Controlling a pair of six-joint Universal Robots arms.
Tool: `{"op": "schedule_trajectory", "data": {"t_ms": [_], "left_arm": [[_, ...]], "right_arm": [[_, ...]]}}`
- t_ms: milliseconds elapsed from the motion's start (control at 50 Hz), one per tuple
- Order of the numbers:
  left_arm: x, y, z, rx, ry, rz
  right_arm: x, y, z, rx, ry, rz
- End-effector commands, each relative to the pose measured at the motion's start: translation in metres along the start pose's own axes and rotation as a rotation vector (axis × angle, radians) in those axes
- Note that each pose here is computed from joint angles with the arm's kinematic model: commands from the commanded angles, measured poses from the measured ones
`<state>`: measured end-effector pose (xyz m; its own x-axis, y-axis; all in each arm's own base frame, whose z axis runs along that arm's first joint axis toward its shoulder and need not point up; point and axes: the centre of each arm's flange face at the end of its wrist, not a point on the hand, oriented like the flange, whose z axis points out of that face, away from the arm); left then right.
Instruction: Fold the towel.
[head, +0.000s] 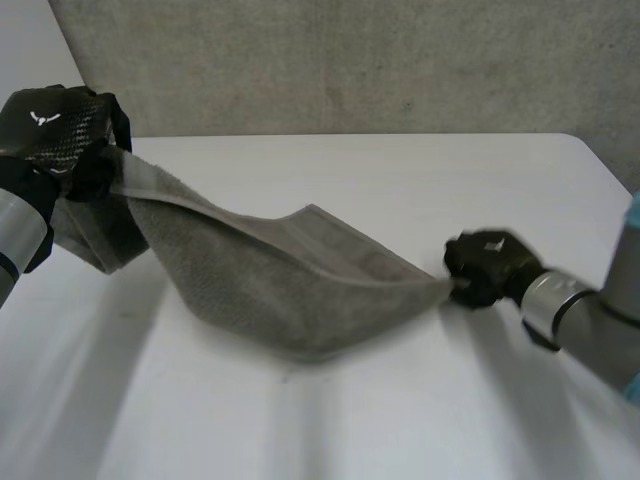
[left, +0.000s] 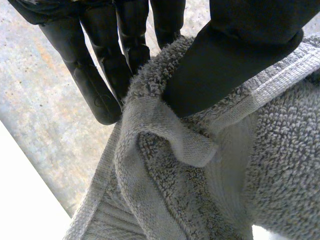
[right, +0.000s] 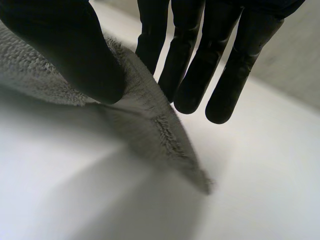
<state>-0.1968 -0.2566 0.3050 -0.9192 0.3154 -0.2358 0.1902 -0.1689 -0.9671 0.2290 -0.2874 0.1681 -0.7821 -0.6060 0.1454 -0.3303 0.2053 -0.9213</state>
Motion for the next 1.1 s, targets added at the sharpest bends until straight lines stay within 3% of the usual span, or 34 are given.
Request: {"op": "schedule_trajectory", "data": {"t_ms": [20,120,300,440,620,680,720,780,820,840,880,960,1100], "left_arm": [[-0.001,-0.006,0.001,0.008,0.0,-0.013],[0.0,-0.005,0.0,-0.036,0.01,-0.05],[0.005,0.019,0.001,-0.17,0.036,-0.128],[0.031,0.08,0.011,-0.397,0.155,-0.171],[0.035,0.101,0.044,-0.418,0.169,-0.17],[0.03,0.092,0.066,-0.347,0.159,-0.156],[0.021,0.068,0.093,-0.183,0.13,-0.127],[0.015,0.051,0.107,-0.064,0.108,-0.106],[0.004,0.015,0.128,0.192,0.063,-0.064],[0.004,0.015,0.128,0.193,0.063,-0.064],[-0.006,-0.02,0.135,0.41,0.02,-0.026],[-0.009,-0.036,0.135,0.501,0.004,-0.013],[-0.004,-0.012,0.13,0.38,0.023,-0.033]], "right_arm": [[0.025,-0.082,-0.037,0.232,0.115,-0.091],[0.035,-0.151,-0.087,0.326,0.176,-0.172],[0.036,-0.166,-0.112,0.19,0.196,-0.323],[0.007,-0.12,-0.072,-0.05,0.069,-0.373],[-0.006,-0.084,-0.024,-0.174,0.054,-0.438],[0.001,-0.096,-0.003,-0.074,0.11,-0.457],[0.015,-0.129,0.011,0.126,0.229,-0.461],[0.024,-0.154,0.014,0.261,0.308,-0.449],[0.039,-0.2,0.009,0.53,0.456,-0.421],[0.039,-0.2,0.009,0.531,0.457,-0.421],[0.046,-0.239,-0.012,0.757,0.568,-0.426],[0.044,-0.251,-0.027,0.837,0.597,-0.435],[0.031,-0.216,-0.021,0.739,0.505,-0.438]]}}
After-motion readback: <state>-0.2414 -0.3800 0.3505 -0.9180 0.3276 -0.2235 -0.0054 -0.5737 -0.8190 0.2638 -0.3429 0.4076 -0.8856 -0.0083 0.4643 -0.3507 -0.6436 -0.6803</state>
